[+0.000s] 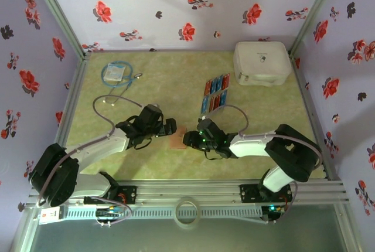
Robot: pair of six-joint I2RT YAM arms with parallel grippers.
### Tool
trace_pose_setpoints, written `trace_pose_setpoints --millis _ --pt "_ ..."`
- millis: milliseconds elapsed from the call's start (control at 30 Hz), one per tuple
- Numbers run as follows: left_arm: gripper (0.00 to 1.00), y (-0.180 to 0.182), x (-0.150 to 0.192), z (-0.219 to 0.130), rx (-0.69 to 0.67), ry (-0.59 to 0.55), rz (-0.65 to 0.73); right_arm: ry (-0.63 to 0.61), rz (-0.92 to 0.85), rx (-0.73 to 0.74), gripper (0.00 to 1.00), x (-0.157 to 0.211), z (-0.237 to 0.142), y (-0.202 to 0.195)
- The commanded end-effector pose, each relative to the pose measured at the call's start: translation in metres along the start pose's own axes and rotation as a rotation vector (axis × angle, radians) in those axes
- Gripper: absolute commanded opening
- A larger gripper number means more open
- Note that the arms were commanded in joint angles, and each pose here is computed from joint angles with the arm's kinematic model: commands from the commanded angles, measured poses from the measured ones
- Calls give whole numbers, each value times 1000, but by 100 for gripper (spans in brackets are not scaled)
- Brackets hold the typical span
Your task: Put the credit cards into the card holder
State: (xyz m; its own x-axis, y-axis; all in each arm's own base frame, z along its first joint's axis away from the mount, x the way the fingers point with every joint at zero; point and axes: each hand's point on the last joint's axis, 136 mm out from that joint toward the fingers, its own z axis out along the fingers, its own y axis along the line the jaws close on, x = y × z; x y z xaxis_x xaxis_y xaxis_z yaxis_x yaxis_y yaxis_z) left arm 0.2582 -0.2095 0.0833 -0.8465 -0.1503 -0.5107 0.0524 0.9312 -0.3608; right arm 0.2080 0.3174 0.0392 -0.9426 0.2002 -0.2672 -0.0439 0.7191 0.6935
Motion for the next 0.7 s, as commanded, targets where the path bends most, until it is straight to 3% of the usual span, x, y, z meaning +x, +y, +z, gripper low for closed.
trace_pose_setpoints --millis 0,467,567,667 --pt "100 2 7 7 6 24 -1 3 20 -34 42 4 4 5" --pt "100 -13 25 25 43 70 11 19 53 -59 36 12 17 3" --pt "100 -16 29 28 44 78 13 20 63 -65 31 12 20 2" --pt "100 -18 32 30 47 83 17 23 72 -71 19 14 23 1"
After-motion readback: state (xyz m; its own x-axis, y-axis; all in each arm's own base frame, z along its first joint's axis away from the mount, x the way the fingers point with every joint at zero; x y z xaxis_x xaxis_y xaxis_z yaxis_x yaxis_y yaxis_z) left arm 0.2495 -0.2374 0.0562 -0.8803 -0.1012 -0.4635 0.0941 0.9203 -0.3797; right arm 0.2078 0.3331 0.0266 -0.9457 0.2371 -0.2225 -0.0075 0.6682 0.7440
